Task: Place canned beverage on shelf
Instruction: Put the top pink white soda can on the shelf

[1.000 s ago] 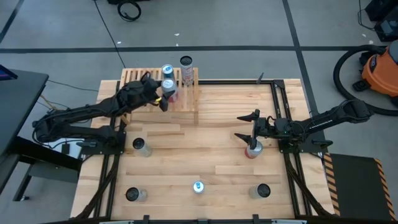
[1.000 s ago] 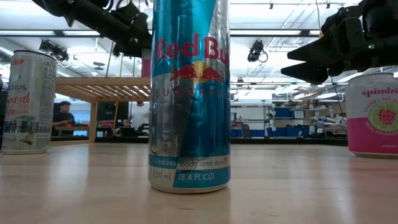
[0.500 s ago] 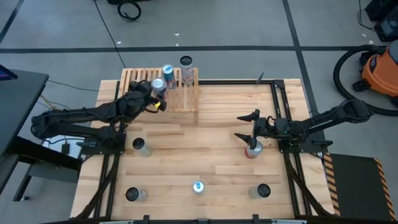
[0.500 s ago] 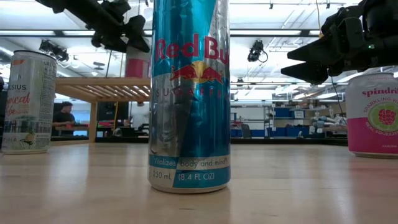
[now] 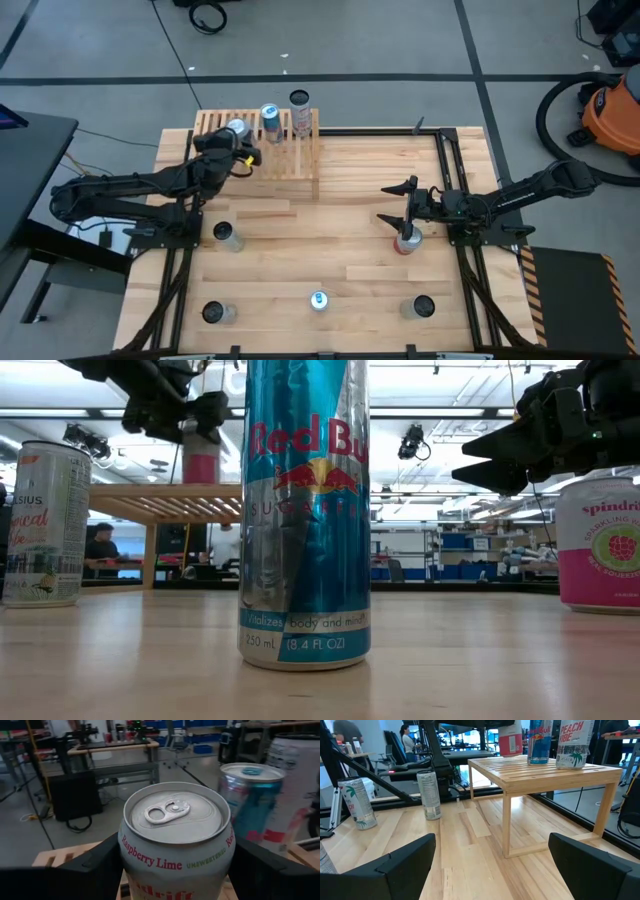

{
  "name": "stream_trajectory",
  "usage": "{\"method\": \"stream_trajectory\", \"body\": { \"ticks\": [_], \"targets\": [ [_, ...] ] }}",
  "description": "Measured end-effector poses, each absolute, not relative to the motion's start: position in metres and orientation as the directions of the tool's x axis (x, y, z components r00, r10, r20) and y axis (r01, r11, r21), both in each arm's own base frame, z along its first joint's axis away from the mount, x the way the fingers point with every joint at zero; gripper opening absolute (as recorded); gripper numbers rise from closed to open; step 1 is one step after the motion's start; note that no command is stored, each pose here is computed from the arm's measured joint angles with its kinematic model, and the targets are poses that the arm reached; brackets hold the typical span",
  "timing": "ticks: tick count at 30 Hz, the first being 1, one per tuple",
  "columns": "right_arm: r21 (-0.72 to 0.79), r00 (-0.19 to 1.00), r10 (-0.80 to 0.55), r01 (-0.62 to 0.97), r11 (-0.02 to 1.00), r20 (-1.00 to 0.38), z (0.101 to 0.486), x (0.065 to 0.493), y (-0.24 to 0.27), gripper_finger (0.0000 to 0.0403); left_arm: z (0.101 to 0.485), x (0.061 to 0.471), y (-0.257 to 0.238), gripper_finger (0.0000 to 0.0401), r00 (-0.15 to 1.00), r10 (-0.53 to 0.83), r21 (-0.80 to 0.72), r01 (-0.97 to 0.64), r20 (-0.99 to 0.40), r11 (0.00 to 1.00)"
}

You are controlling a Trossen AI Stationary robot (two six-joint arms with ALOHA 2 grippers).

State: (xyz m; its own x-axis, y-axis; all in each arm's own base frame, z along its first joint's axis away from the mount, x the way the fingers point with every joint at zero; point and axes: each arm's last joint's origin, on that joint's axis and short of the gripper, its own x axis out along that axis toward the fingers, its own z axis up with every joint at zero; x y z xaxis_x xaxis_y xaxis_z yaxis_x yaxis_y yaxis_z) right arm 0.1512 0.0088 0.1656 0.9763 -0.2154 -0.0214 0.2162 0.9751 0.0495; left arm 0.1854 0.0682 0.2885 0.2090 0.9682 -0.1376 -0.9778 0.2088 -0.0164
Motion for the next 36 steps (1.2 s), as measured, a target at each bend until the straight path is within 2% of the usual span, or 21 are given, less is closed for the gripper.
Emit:
{"method": "stream_trajectory", "body": {
  "ticks": [20, 28, 36],
  "targets": [
    [0.05, 0.976, -0.215, 0.216, 0.975, -0.021, 0.166, 0.151, 0.009, 0.0399, 0.289, 0.184, 0.074, 0.0293, 0.18, 0.975, -0.073, -0.983, -0.134, 0.171],
    [0.049, 0.976, -0.216, 0.217, 0.975, -0.021, 0.166, 0.151, 0.009, 0.0399, 0.278, 0.192, 0.085, 0.0293, 0.147, 0.976, -0.13, -0.983, -0.16, 0.126],
    [0.049, 0.976, -0.215, 0.216, 0.975, -0.021, 0.166, 0.151, 0.009, 0.0399, 0.271, 0.202, 0.091, 0.0293, 0.098, 0.984, -0.119, -0.99, -0.151, 0.081]
  ]
}}
